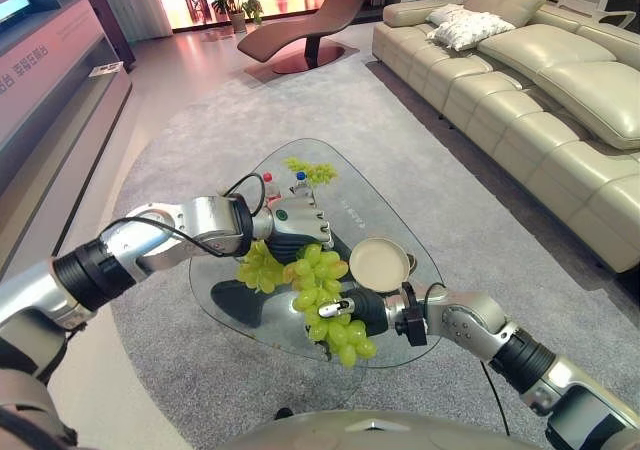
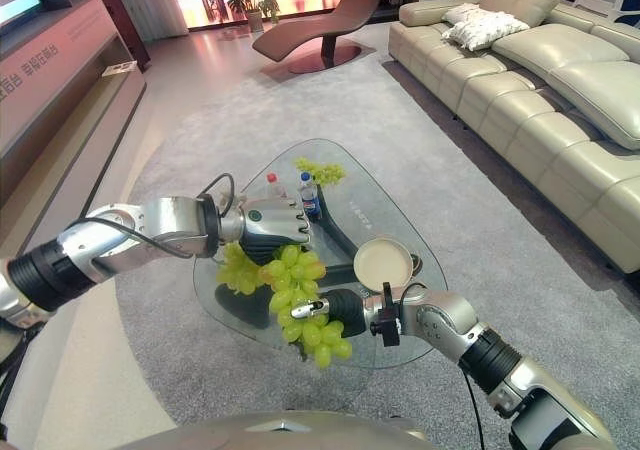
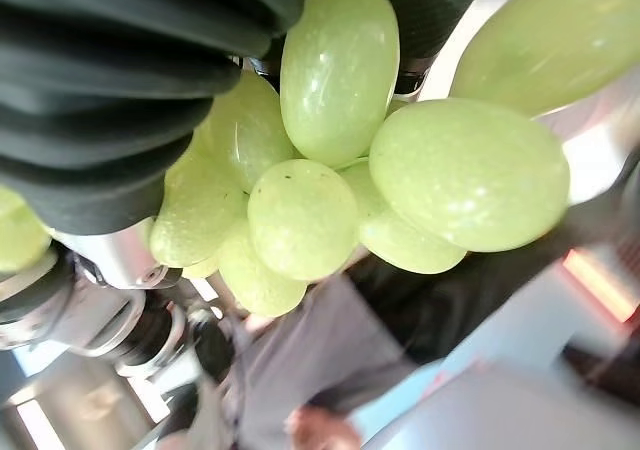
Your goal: Pick up fruits into the plate
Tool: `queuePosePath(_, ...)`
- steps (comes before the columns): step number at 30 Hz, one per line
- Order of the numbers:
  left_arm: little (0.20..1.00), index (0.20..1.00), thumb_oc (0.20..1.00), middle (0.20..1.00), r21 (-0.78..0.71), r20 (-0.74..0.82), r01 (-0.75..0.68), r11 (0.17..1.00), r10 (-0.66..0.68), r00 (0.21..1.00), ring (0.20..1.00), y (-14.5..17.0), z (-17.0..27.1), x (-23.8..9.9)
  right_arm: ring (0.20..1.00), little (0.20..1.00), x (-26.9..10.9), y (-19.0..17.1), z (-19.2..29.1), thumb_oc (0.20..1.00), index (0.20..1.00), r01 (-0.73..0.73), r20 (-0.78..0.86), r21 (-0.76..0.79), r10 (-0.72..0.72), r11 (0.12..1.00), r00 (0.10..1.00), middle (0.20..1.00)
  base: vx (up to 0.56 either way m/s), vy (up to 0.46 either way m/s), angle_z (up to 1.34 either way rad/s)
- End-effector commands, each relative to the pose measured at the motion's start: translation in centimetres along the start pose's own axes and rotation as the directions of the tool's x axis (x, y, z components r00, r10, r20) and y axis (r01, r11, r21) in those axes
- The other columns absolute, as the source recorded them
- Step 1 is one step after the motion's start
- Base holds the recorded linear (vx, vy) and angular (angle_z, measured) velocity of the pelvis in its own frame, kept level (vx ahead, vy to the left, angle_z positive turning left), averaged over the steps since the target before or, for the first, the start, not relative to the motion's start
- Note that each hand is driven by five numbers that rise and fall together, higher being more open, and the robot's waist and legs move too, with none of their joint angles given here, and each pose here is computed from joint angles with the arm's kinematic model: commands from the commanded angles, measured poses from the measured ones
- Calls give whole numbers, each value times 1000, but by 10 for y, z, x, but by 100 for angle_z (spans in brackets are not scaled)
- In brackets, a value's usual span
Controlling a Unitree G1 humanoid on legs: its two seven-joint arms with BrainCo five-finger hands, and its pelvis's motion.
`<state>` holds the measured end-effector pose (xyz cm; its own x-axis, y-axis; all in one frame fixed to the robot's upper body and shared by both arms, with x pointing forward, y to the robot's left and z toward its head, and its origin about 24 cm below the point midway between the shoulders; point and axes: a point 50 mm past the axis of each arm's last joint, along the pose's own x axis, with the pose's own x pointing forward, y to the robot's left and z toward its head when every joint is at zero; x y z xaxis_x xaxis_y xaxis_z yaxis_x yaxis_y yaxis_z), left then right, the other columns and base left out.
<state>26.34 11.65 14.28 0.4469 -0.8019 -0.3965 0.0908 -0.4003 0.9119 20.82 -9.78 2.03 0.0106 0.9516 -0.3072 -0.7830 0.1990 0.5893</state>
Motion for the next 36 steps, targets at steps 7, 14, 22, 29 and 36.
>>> queuePosePath(7,1000,1000,1000,1000,-519,-455,-333,787,75,887,1000,-73,-48,-52,200,200,-92,-28,14,200,200,454,140,-334,-432,826,891,200,17,-1,-4)
queuePosePath(14,1000,1000,1000,1000,-786,-608,-546,288,-206,767,1000,-180,-30,-84,200,200,-147,-49,-1,200,200,703,128,-458,-742,544,658,200,11,-45,0)
queuePosePath(22,1000,1000,1000,1000,-746,-542,-660,90,-658,522,1000,-290,17,-105,200,200,-159,-83,24,200,200,836,168,-423,-877,349,451,200,-81,-154,9)
queuePosePath(29,1000,1000,1000,1000,-532,-530,-844,67,-804,270,1000,-318,29,-116,200,200,-182,-107,68,200,200,919,240,-373,-944,127,227,200,-218,-115,24)
queuePosePath(36,1000,1000,1000,1000,-529,-592,-849,-8,-713,376,1000,-299,10,-81,200,200,-226,-102,121,200,200,909,296,-404,-955,-103,23,200,-166,62,19)
